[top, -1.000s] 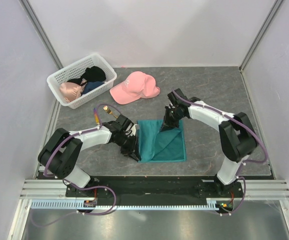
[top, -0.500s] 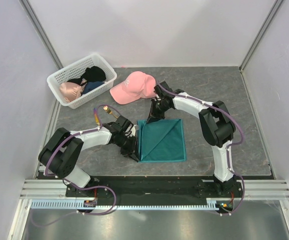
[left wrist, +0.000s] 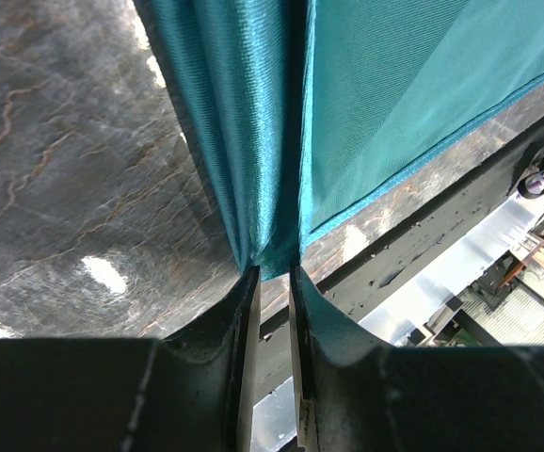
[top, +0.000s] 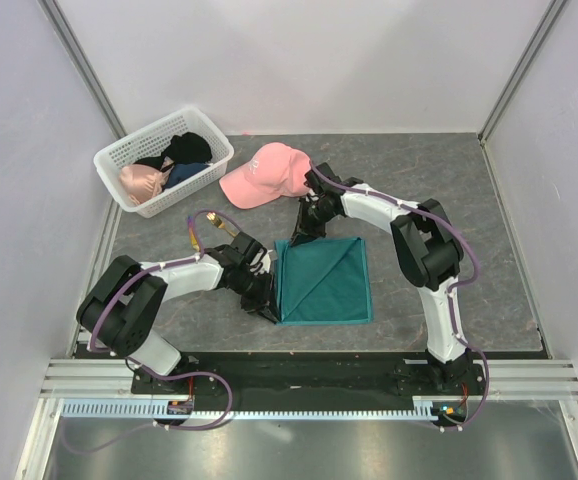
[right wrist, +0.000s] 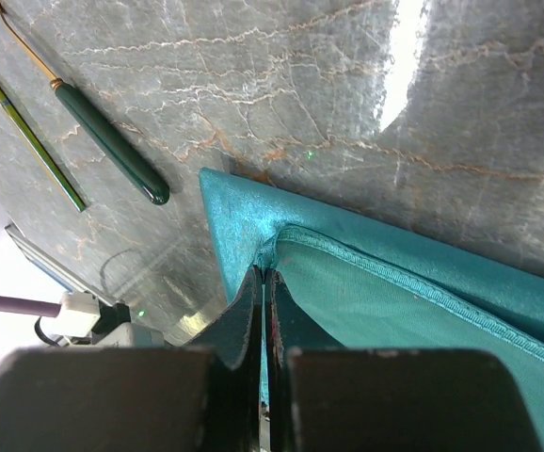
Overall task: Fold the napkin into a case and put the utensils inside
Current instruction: Fold the top corner of the square-folded napkin at the center of the board.
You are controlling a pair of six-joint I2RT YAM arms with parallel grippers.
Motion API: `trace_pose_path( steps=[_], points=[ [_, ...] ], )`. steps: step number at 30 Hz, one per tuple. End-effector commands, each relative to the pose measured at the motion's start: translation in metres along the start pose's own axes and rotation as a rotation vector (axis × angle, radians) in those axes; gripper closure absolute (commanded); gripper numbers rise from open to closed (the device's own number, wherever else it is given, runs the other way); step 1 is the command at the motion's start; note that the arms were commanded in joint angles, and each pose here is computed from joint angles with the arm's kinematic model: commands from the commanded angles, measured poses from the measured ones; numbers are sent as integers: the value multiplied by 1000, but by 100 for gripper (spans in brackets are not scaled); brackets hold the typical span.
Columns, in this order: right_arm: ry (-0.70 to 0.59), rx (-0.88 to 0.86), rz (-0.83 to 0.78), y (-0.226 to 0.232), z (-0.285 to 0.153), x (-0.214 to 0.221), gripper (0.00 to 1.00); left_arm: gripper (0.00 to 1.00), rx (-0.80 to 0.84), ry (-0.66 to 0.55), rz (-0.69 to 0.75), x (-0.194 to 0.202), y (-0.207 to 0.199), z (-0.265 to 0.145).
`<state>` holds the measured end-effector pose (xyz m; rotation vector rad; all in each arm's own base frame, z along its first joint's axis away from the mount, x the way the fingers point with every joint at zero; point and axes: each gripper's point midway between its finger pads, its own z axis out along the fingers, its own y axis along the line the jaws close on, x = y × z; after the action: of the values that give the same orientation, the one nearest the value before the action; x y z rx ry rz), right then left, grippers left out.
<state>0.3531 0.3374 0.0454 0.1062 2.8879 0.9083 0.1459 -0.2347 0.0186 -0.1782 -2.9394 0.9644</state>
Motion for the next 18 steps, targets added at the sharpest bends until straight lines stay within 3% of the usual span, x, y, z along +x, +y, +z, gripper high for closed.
trace_pose_path(
  steps=[1,18],
  points=[
    [-15,-44,-18,17,1,-9,100,75,-22,-17,-14,-1,5,4],
    [-11,-75,-20,29,13,-14,100,72,-14,-60,11,-9,-2,-4]
  ],
)
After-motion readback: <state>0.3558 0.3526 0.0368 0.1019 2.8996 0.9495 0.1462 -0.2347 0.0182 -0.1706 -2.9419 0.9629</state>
